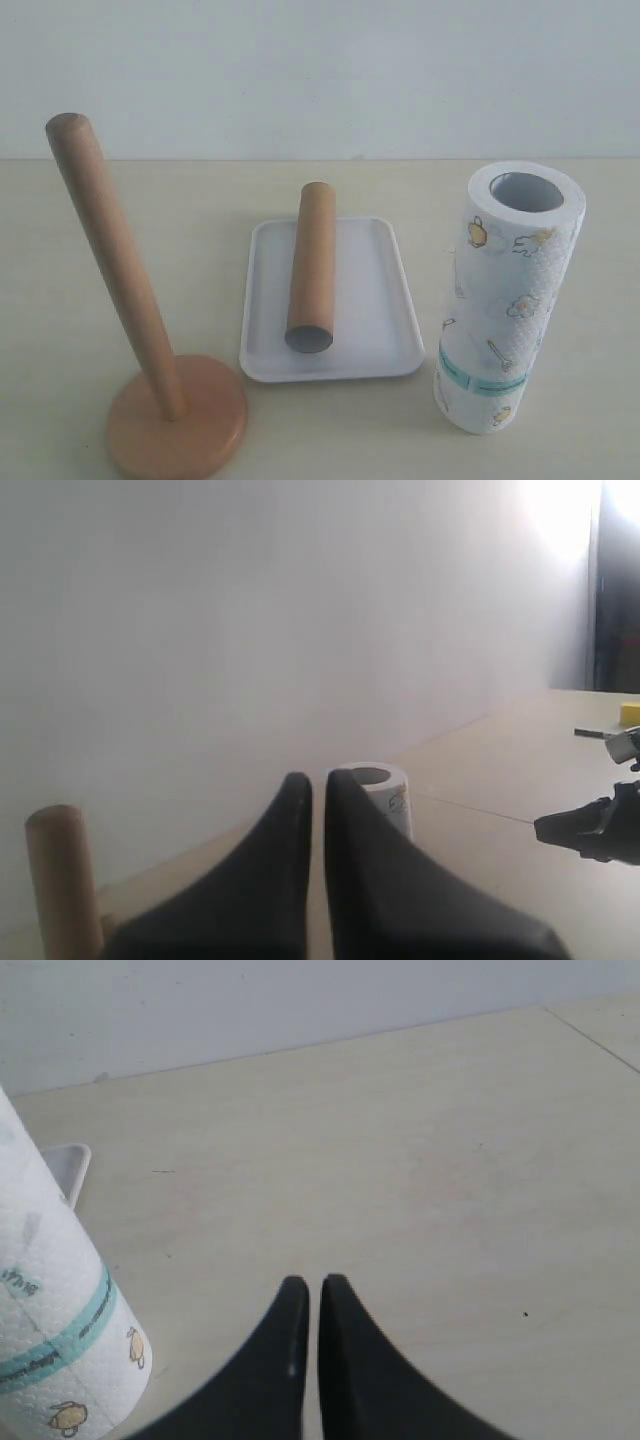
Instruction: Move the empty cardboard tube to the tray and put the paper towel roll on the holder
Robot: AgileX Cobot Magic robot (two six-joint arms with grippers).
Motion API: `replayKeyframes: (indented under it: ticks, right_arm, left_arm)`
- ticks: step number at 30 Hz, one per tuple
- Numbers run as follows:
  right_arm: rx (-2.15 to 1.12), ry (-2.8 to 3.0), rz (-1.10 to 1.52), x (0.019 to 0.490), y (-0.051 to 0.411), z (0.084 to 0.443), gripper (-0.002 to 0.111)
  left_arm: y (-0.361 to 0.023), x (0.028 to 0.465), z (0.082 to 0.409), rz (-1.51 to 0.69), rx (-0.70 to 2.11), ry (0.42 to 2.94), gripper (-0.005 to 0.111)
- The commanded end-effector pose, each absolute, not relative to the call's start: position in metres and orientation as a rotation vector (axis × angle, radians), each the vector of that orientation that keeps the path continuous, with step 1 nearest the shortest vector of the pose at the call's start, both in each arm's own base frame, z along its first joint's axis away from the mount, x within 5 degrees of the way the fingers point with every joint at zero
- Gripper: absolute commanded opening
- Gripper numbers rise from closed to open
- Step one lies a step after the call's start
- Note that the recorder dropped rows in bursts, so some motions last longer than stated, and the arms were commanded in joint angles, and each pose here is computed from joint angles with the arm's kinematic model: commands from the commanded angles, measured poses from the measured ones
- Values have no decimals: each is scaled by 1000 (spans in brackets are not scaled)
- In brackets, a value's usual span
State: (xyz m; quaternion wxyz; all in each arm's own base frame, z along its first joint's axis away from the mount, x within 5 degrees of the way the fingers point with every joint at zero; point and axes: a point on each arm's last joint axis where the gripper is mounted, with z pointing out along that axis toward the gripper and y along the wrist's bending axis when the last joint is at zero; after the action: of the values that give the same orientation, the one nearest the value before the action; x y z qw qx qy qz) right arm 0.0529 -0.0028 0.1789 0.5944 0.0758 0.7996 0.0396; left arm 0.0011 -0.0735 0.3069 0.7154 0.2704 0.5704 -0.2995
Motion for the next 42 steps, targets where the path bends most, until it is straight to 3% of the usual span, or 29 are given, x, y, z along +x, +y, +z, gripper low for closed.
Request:
replayKeyframes:
  ticks: [1, 3, 10, 15, 25, 34, 42]
  right_arm:
    - [164, 1849, 83, 53, -3, 180, 4]
    - [164, 1849, 83, 53, -3, 180, 4]
    - [166, 1849, 85, 53, -3, 180, 4]
    - [164, 1849, 84, 53, -3, 180, 4]
    - [164, 1849, 84, 53, -3, 180, 4]
    - [165, 1849, 85, 53, -3, 180, 4]
    - [166, 1849, 85, 53, -3, 180, 4]
  left_arm:
    - [-74, 0, 302, -660, 610, 1274, 4]
    - [-72, 4, 297, -572, 626, 1320, 4]
    - [-32, 27, 299, -178, 245, 1368, 4]
    - [-17, 37, 285, -72, 138, 1368, 4]
    - [-20, 41, 270, -242, 129, 1401, 4]
    - [-11, 35, 292, -456, -166, 1270, 4]
    - [-14, 37, 287, -336, -36, 1310, 4]
